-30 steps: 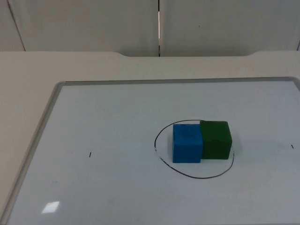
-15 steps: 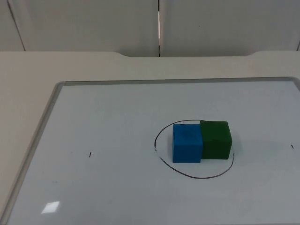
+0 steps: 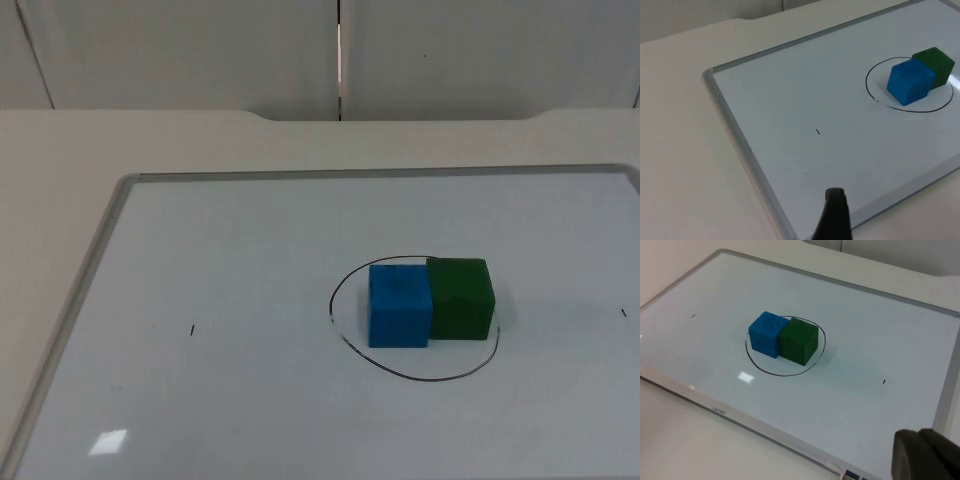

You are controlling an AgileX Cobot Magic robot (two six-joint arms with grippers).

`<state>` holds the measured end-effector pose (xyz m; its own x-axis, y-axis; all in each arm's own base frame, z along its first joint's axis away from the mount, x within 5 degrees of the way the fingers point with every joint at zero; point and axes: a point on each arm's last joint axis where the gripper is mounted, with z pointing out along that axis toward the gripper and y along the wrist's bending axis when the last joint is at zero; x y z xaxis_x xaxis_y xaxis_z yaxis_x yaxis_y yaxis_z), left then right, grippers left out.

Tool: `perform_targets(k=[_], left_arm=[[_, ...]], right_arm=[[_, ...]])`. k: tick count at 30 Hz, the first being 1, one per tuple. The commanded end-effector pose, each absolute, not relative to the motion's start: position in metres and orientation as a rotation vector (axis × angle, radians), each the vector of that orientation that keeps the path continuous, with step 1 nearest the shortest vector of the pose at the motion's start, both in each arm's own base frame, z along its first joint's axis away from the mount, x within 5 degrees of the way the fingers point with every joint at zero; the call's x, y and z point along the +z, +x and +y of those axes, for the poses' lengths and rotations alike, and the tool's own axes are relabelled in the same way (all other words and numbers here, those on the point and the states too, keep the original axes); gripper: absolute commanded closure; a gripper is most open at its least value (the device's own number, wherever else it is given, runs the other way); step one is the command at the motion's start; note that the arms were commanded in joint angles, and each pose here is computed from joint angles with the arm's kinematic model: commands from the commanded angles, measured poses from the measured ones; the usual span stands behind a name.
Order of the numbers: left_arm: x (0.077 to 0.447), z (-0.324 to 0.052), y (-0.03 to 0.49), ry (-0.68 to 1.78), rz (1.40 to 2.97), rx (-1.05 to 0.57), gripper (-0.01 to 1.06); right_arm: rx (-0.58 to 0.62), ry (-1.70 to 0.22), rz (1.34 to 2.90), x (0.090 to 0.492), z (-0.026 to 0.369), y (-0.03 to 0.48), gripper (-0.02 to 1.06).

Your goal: Push the two cubes into the marked area.

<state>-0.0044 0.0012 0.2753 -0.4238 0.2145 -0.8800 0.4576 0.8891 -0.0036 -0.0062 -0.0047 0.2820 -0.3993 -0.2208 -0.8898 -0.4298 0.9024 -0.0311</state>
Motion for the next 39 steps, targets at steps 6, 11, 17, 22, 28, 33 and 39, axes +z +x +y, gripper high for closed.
perform_targets(k=[6, 11, 17, 22, 28, 33, 39], left_arm=[[0.2745, -0.001, -0.0059, 0.527, 2.01, -0.309, 0.17], [0.2745, -0.001, -0.0059, 0.527, 2.01, -0.309, 0.0], [0.2745, -0.001, -0.0059, 0.527, 2.01, -0.309, 0.0], [0.2745, -0.001, -0.0059, 0.527, 2.01, -0.309, 0.0], [0.2745, -0.001, -0.0059, 0.527, 2.01, -0.309, 0.0], [0.2745, -0.001, -0.0059, 0.527, 2.01, -0.309, 0.0], [0.2745, -0.001, -0.0059, 0.527, 2.01, -0.309, 0.0]], right_arm=[[0.241, -0.479, 1.998, 0.2802, -0.005, -0.0059, 1.04], [0.241, -0.479, 1.998, 0.2802, -0.005, -0.0059, 1.04], [0.24, -0.485, 1.997, 0.2802, -0.0048, -0.006, 0.99], [0.242, -0.485, 1.997, 0.2802, -0.0047, -0.0061, 0.74], [0.242, -0.485, 1.997, 0.2802, -0.0047, -0.0061, 0.46], [0.242, -0.485, 1.997, 0.2802, -0.0047, -0.0061, 0.46], [0.254, -0.504, 1.993, 0.2802, -0.0033, -0.0067, 0.37]])
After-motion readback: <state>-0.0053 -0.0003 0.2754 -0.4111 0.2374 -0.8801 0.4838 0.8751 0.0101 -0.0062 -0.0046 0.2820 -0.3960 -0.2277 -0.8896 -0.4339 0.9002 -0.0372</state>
